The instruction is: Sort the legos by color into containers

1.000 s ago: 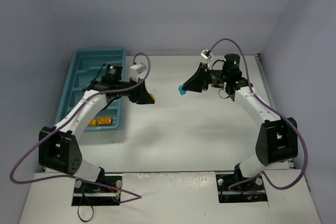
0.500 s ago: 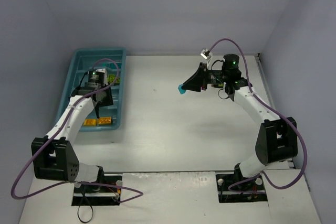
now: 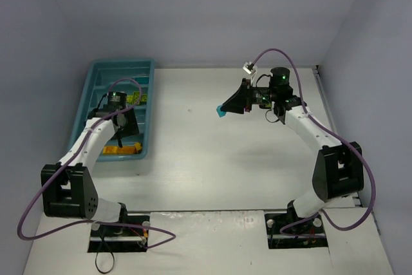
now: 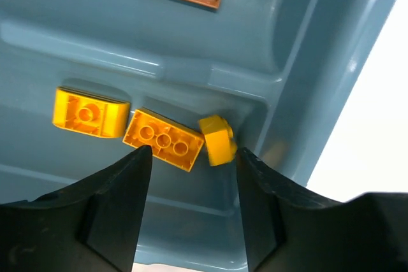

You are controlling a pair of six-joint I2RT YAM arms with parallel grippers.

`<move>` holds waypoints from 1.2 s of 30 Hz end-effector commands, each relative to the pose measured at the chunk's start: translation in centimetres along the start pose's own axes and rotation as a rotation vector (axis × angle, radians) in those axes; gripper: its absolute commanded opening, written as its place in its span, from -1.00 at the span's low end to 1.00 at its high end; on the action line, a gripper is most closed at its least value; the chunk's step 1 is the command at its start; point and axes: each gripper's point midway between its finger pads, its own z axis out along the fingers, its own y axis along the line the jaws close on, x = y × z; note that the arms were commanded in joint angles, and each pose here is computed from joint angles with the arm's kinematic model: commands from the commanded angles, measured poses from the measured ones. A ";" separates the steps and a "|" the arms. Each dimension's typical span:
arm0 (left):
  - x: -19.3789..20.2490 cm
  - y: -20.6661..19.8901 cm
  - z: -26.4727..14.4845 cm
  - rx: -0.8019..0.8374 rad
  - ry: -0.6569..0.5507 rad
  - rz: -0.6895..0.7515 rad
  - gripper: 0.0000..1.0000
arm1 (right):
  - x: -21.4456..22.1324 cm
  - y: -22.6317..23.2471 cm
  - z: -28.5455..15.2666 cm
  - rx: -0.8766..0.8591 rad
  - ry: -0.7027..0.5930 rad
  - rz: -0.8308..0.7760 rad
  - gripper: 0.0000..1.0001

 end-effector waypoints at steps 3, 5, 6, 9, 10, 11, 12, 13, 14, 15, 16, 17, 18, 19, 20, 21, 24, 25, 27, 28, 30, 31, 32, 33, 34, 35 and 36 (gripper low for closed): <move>-3.5 -3.2 -3.1 0.166 -0.099 -0.006 0.06 | -1.9 1.0 0.6 -0.027 -0.020 -0.095 -1.00; -4.2 -6.6 -5.0 0.355 -0.111 0.044 0.09 | -1.9 1.1 0.9 -0.034 -0.016 -0.088 -1.00; -5.2 -8.3 -6.0 0.441 -0.153 0.081 0.09 | -1.9 1.1 1.0 -0.038 -0.015 -0.087 -1.00; -6.1 -14.1 -9.8 0.717 -0.230 0.208 0.11 | -2.2 1.4 1.4 -0.053 -0.011 -0.087 -1.00; -5.4 -16.4 -11.1 0.805 -0.230 0.263 0.14 | -2.2 1.5 1.6 -0.064 -0.007 -0.086 -1.00; -5.3 -17.6 -11.8 0.854 -0.243 0.296 0.17 | -2.3 1.6 1.7 -0.070 -0.005 -0.085 -1.00; -5.6 -19.0 -12.7 0.911 -0.277 0.328 0.21 | -2.6 1.8 1.8 -0.074 -0.008 -0.092 -1.00; -4.8 -20.9 -14.0 0.995 -0.266 0.375 0.23 | -2.6 1.8 1.9 -0.077 -0.006 -0.085 -1.00; -5.2 -22.0 -14.9 1.042 -0.304 0.396 0.24 | -2.7 1.9 1.9 -0.078 -0.006 -0.082 -1.00; -5.1 -22.9 -15.6 1.077 -0.312 0.404 0.31 | -2.9 2.0 2.0 -0.082 -0.007 -0.081 -1.00; -4.8 -23.8 -16.0 1.108 -0.314 0.417 0.33 | -2.9 2.1 2.1 -0.085 -0.006 -0.079 -1.00; -4.4 -24.9 -16.9 1.152 -0.319 0.441 0.34 | -3.0 2.3 2.3 -0.090 -0.004 -0.080 -1.00; -4.6 -25.6 -17.4 1.171 -0.333 0.442 0.37 | -3.1 2.5 2.4 -0.093 -0.004 -0.079 -1.00; -4.5 -26.1 -17.2 1.182 -0.322 0.439 0.38 | -3.1 2.6 2.4 -0.094 -0.005 -0.077 -1.00; -4.7 -26.6 -17.7 1.200 -0.326 0.439 0.38 | -3.2 2.8 2.6 -0.092 -0.006 -0.079 -1.00; -4.7 -27.1 -17.9 1.225 -0.314 0.431 0.39 | -3.3 2.9 2.7 -0.094 -0.006 -0.079 -1.00; -5.1 -28.1 -19.3 1.302 -0.339 0.416 0.39 | -3.4 3.2 2.9 -0.091 -0.009 -0.074 -1.00; -5.0 -28.3 -19.4 1.317 -0.334 0.416 0.39 | -3.4 3.2 3.0 -0.091 -0.009 -0.073 -1.00; -4.5 -28.9 -20.2 1.365 -0.321 0.438 0.39 | -3.4 3.2 3.1 -0.089 -0.010 -0.070 -1.00; -4.1 -29.1 -20.4 1.379 -0.315 0.450 0.39 | -3.4 3.2 3.1 -0.089 -0.011 -0.069 -1.00; -3.4 -29.4 -20.8 1.405 -0.300 0.471 0.39 | -3.5 3.1 3.1 -0.087 -0.014 -0.069 -1.00; -3.3 -29.4 -20.9 1.417 -0.299 0.477 0.39 | -3.5 3.1 3.1 -0.087 -0.015 -0.067 -1.00; -3.2 -29.4 -20.9 1.423 -0.295 0.481 0.39 | -3.5 3.2 3.2 -0.089 -0.015 -0.068 -1.00; -2.9 -29.4 -20.7 1.424 -0.287 0.482 0.39 | -3.5 3.1 3.1 -0.090 -0.016 -0.068 -1.00; -2.9 -29.4 -20.5 1.417 -0.287 0.478 0.39 | -3.5 3.1 3.2 -0.088 -0.016 -0.068 -1.00; -3.0 -29.3 -20.3 1.405 -0.286 0.471 0.39 | -3.5 3.0 3.2 -0.088 -0.016 -0.067 -1.00; -3.2 -29.3 -20.1 1.391 -0.287 0.460 0.39 | -3.6 2.9 3.2 -0.085 -0.018 -0.066 -1.00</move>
